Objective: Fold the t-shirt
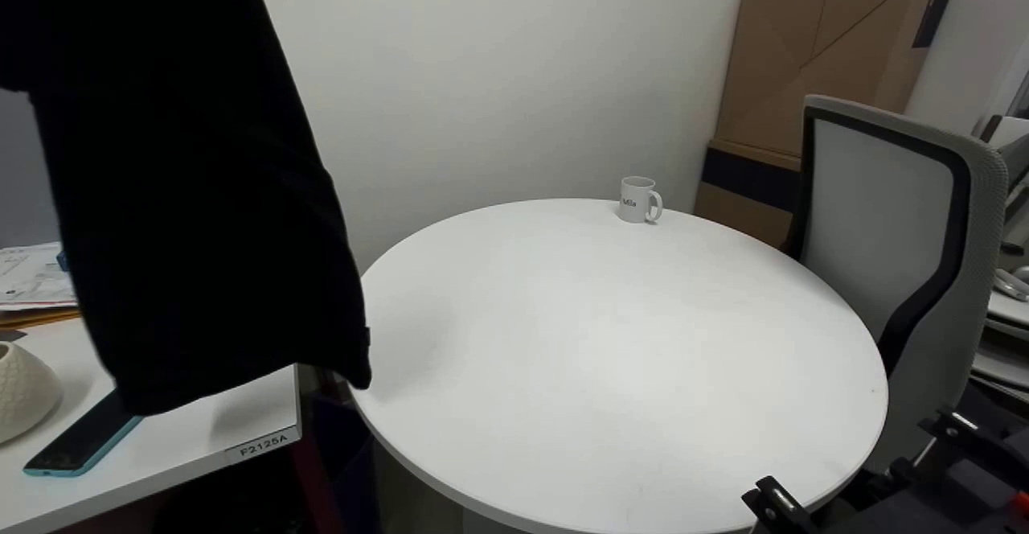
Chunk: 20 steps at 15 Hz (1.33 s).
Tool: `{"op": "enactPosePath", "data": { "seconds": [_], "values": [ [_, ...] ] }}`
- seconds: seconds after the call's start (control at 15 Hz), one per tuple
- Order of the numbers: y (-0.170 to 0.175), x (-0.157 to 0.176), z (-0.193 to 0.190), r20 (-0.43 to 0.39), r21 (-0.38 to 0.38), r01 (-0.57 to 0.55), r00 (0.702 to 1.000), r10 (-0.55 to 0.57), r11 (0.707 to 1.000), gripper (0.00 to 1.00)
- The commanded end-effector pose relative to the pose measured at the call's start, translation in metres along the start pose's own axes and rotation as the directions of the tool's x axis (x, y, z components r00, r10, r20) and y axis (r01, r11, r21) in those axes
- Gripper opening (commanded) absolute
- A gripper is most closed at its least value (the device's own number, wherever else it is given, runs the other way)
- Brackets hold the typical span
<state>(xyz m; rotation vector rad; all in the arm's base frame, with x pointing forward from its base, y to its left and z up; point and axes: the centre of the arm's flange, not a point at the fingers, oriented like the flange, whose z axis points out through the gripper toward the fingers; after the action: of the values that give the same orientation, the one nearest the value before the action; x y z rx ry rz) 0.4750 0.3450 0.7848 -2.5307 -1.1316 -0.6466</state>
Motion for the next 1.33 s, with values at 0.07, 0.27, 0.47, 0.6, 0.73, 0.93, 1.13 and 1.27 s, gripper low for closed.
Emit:
{"op": "enactPosePath", "data": {
  "seconds": [0.07,0.27,0.47,0.6,0.73,0.93,1.13,1.27],
  "values": [
    [0.060,-0.009,0.016,-0.007,-0.022,-0.167,0.986,0.167,0.986,0.01],
    [0.134,-0.048,0.056,0.065,-0.080,-0.304,0.949,0.310,0.949,0.01],
    [0.211,-0.099,0.102,0.150,-0.160,-0.419,0.884,0.442,0.894,0.01],
    [0.261,-0.140,0.131,0.198,-0.200,-0.470,0.840,0.505,0.860,0.01],
    [0.309,-0.186,0.155,0.224,-0.256,-0.510,0.795,0.564,0.821,0.01],
    [0.371,-0.238,0.168,0.227,-0.318,-0.563,0.736,0.638,0.763,0.01],
    [0.422,-0.283,0.164,0.196,-0.372,-0.623,0.672,0.714,0.688,0.01],
    [0.451,-0.309,0.155,0.160,-0.396,-0.667,0.627,0.763,0.631,0.01]
  ]
}}
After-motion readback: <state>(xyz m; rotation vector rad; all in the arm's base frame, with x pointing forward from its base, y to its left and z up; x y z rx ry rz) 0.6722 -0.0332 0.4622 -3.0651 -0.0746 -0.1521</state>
